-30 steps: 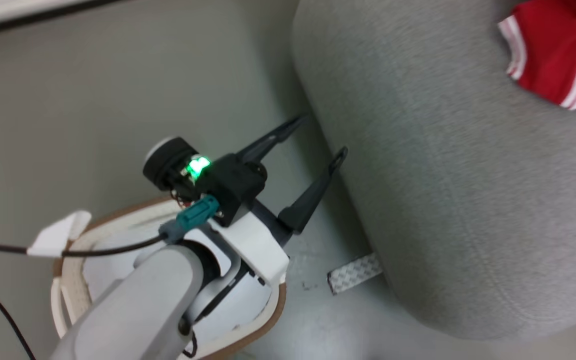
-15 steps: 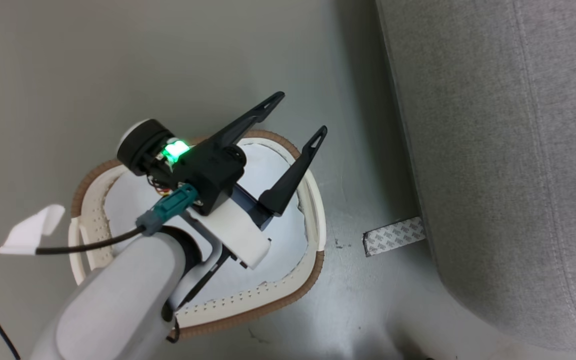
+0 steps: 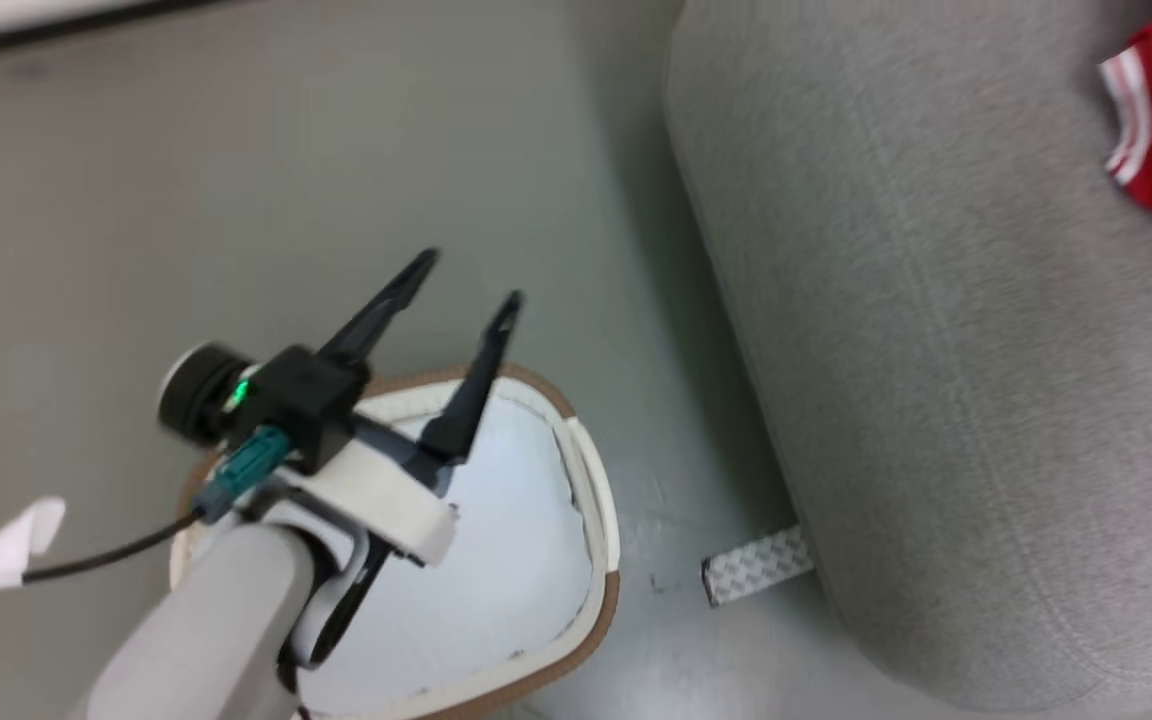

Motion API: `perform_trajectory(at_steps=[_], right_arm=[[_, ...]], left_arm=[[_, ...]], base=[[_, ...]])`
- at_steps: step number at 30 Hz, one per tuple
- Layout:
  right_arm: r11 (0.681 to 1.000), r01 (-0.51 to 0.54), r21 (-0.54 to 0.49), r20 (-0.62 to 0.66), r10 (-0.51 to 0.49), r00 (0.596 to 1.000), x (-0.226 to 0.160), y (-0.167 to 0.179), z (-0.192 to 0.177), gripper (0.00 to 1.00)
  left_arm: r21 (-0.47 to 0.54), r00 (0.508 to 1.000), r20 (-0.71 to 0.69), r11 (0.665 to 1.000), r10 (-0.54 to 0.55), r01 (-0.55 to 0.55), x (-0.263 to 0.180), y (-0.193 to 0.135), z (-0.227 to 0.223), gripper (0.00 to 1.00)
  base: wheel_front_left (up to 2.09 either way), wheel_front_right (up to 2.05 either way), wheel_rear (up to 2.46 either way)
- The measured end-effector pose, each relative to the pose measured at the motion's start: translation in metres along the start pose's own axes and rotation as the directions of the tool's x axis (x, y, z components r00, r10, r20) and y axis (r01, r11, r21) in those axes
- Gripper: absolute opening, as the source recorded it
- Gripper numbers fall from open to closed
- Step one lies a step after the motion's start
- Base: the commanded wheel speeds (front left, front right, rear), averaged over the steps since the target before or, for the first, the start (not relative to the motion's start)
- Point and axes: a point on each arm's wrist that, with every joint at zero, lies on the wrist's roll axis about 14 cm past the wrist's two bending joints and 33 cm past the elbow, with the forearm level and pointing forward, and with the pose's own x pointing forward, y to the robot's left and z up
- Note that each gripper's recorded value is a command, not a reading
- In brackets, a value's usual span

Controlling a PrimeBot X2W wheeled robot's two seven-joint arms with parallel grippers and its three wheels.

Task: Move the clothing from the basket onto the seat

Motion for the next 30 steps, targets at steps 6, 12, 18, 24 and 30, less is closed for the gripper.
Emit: perform_trajectory(at_steps=[6, 12, 18, 24, 30], right_arm=[[0.997, -0.072, 0.042, 0.100, 0.067, 0.993, -0.052, 0.006, 0.045, 1.00], [0.989, -0.129, 0.070, 0.159, 0.117, 0.980, -0.098, 0.012, 0.071, 1.00], [0.976, -0.194, 0.097, 0.154, 0.178, 0.972, -0.136, 0.025, 0.070, 1.00], [0.950, -0.255, 0.181, 0.115, 0.237, 0.965, -0.168, 0.048, 0.055, 1.00], [0.920, -0.313, 0.235, 0.050, 0.310, 0.949, -0.204, 0.075, 0.032, 1.00]], left_arm=[[0.026, 0.991, 0.029, 0.991, 0.128, -0.129, -0.035, 0.010, 0.021, 1.00], [0.062, 0.969, 0.061, 0.968, 0.240, -0.244, -0.072, 0.017, 0.041, 1.00], [0.065, 0.927, 0.092, 0.927, 0.362, -0.369, -0.114, 0.028, 0.056, 1.00], [0.068, 0.868, 0.140, 0.870, 0.477, -0.489, -0.162, 0.038, 0.072, 1.00], [0.059, 0.803, 0.151, 0.806, 0.576, -0.589, -0.206, 0.045, 0.072, 1.00]], base=[[0.00, 0.00, 0.00], [0.00, 0.00, 0.00], [0.00, 0.00, 0.00], [0.00, 0.00, 0.00], [0.00, 0.00, 0.00]])
